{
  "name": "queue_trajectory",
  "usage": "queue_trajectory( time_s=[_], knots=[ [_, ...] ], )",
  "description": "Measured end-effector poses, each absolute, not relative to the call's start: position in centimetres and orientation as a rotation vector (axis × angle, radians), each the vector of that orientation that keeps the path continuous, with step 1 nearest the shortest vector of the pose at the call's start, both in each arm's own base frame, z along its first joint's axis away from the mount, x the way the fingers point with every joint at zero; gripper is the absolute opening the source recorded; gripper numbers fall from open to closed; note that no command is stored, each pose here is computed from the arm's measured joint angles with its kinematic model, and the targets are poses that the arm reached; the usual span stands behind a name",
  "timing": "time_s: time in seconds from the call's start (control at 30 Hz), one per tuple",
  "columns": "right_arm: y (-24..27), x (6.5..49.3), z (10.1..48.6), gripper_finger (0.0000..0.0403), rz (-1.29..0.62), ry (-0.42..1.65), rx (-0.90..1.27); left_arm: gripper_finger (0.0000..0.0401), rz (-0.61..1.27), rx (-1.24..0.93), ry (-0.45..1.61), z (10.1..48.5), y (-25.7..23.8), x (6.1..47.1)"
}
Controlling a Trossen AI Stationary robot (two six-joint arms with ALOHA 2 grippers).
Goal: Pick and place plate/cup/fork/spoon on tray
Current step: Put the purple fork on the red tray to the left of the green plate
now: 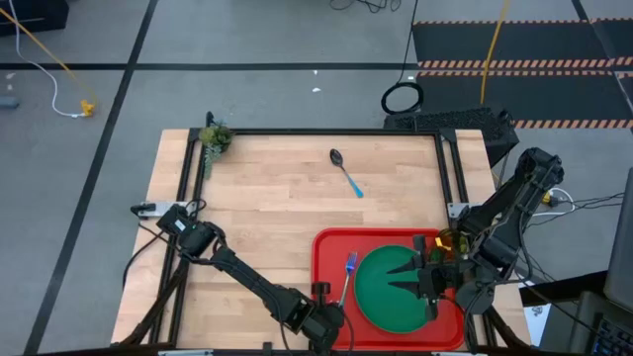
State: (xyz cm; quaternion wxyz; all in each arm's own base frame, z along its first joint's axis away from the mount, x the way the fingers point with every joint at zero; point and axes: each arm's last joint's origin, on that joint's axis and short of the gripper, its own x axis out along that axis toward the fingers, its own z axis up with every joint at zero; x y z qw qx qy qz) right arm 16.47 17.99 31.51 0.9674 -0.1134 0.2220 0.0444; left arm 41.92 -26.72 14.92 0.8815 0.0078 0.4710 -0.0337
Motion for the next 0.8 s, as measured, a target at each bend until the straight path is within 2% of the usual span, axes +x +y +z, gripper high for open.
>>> queue_trajectory(
  time_s=[0.8],
  knots=[
    [19.0,15.8,31.6,0.01,0.134,0.425,-0.192,0.0003,-0.096,-0.026,0.931,14.1,-25.6,43.7]
  ],
)
